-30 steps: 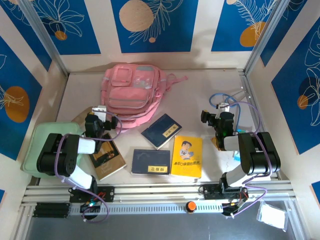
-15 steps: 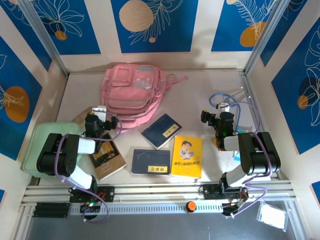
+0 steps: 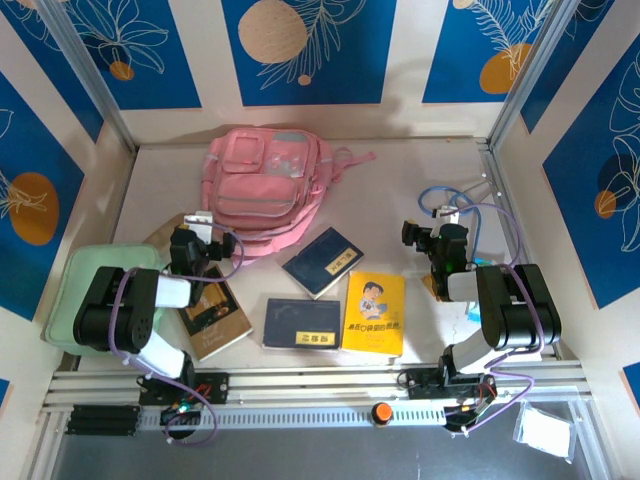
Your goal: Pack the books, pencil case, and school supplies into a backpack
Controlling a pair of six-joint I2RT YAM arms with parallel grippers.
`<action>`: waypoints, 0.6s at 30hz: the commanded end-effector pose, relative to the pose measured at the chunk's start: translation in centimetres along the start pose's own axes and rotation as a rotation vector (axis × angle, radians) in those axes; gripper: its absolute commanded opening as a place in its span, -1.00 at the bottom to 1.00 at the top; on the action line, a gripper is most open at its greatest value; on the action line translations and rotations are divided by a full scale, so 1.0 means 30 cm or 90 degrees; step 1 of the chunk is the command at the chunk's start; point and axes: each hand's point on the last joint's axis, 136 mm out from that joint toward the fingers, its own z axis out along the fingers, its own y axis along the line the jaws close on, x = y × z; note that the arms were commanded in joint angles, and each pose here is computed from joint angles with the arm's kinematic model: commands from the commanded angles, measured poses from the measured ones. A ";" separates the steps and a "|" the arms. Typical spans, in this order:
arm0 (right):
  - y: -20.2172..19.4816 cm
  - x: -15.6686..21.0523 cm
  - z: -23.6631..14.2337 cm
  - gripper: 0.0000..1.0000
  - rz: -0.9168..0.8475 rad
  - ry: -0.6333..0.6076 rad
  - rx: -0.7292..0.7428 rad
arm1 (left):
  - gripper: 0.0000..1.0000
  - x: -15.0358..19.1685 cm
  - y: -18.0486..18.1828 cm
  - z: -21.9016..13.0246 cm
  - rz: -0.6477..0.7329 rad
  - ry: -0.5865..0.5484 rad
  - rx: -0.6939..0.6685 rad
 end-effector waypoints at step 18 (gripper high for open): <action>0.077 -0.158 -0.074 0.98 -0.057 -0.036 -0.021 | 0.99 -0.078 0.125 -0.090 -0.055 -0.051 -0.122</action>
